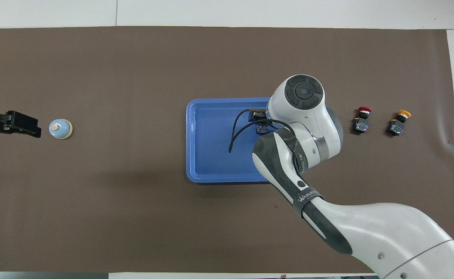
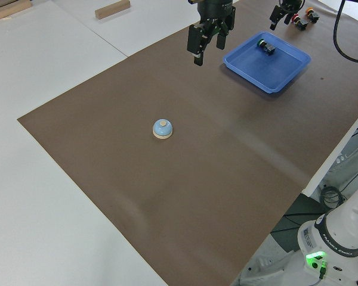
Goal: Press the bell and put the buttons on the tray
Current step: 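Carry the green button into the blue tray and open the right gripper, then grasp the red-capped button with the right gripper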
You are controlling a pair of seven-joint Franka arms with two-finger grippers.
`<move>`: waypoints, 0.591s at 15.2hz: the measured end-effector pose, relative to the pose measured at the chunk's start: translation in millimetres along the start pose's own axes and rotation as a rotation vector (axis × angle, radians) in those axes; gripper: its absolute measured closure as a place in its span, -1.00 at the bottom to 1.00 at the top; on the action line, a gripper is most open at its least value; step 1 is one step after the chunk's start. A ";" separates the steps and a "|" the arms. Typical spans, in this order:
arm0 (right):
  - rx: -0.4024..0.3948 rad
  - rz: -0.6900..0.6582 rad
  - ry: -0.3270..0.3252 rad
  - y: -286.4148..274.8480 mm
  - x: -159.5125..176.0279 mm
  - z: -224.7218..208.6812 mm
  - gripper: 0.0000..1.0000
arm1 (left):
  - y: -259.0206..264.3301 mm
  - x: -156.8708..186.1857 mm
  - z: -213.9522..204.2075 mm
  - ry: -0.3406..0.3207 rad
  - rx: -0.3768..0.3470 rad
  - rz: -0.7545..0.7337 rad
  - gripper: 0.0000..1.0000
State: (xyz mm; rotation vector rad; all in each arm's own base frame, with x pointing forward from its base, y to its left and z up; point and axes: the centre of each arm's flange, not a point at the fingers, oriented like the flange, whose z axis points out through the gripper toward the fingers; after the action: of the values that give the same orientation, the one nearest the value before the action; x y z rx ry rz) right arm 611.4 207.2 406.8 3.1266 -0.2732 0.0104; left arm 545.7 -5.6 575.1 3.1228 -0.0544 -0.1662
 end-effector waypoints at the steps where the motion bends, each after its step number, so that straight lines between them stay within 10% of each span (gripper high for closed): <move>1: 0.001 -0.009 0.004 21.0 6.7 -16.9 -1.00 | 0.0 0.0 0.0 0.000 0.000 0.000 -1.00; 9: -0.007 0.041 -0.011 200.3 46.4 10.8 -1.00 | 0.0 0.0 0.0 0.000 0.000 0.000 -1.00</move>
State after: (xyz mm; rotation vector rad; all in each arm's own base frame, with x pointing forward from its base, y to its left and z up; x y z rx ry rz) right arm 622.5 1.9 396.8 3.1147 -0.3369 -0.0069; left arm 545.7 -5.6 575.1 3.1228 -0.0543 -0.1662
